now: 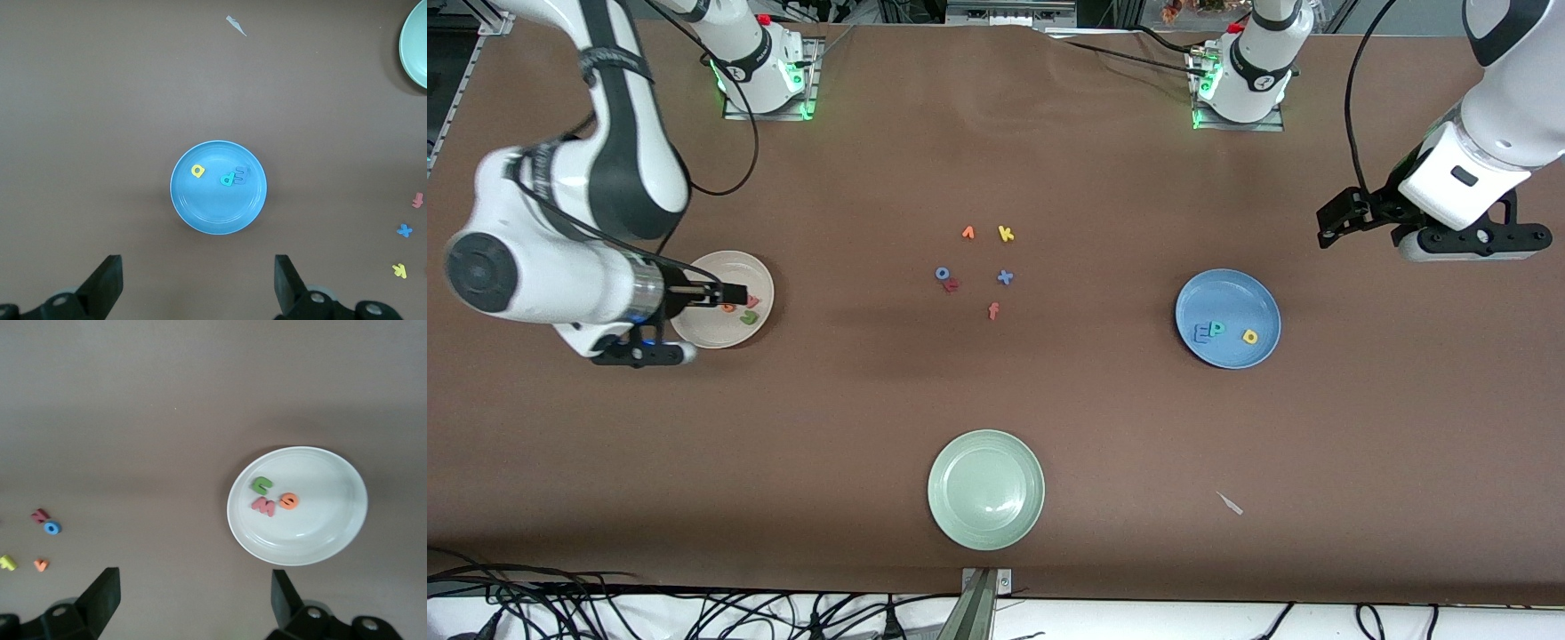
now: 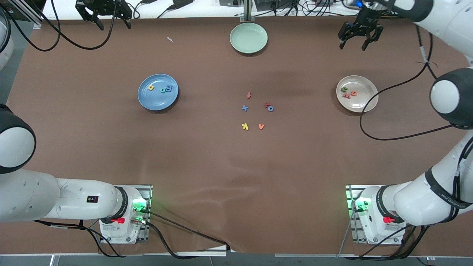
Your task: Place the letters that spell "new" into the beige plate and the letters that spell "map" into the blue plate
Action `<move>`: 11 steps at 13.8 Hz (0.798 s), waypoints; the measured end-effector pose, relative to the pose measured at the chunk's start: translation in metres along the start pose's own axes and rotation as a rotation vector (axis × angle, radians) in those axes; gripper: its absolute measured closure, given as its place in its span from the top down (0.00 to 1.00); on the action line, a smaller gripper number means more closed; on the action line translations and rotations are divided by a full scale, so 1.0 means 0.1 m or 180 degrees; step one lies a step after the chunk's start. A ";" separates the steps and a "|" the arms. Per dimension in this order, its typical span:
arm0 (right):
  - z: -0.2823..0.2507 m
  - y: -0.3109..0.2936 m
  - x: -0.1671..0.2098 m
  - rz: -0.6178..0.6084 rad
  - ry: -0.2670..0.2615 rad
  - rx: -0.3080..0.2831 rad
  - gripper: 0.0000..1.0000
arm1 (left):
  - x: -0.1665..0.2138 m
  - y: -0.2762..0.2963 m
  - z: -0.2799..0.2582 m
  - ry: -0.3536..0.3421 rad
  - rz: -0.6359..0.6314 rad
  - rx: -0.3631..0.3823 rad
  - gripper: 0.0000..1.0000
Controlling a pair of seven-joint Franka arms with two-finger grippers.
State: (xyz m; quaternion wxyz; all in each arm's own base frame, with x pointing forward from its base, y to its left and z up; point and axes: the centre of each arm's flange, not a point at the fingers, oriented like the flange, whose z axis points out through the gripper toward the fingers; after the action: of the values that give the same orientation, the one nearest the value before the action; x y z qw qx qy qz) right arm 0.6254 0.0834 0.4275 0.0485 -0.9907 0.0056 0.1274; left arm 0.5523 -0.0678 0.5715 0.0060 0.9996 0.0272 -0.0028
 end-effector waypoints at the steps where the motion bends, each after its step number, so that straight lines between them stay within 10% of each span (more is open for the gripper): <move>1: -0.15 0.05 -0.08 -0.0001 0.0029 0.0024 1.00 | 0.00 0.00 0.00 -0.0003 0.0000 0.0001 1.00; 11: -0.96 0.21 -0.76 -0.0134 0.0083 -0.0221 1.00 | 0.00 -0.01 0.00 -0.0009 -0.0003 0.0001 1.00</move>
State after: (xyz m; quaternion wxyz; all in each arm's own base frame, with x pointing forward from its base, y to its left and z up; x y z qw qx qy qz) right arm 0.5754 0.0534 0.5374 0.0166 -0.9932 -0.0190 0.1135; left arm 0.5522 -0.0672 0.5711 0.0058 0.9996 0.0277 -0.0042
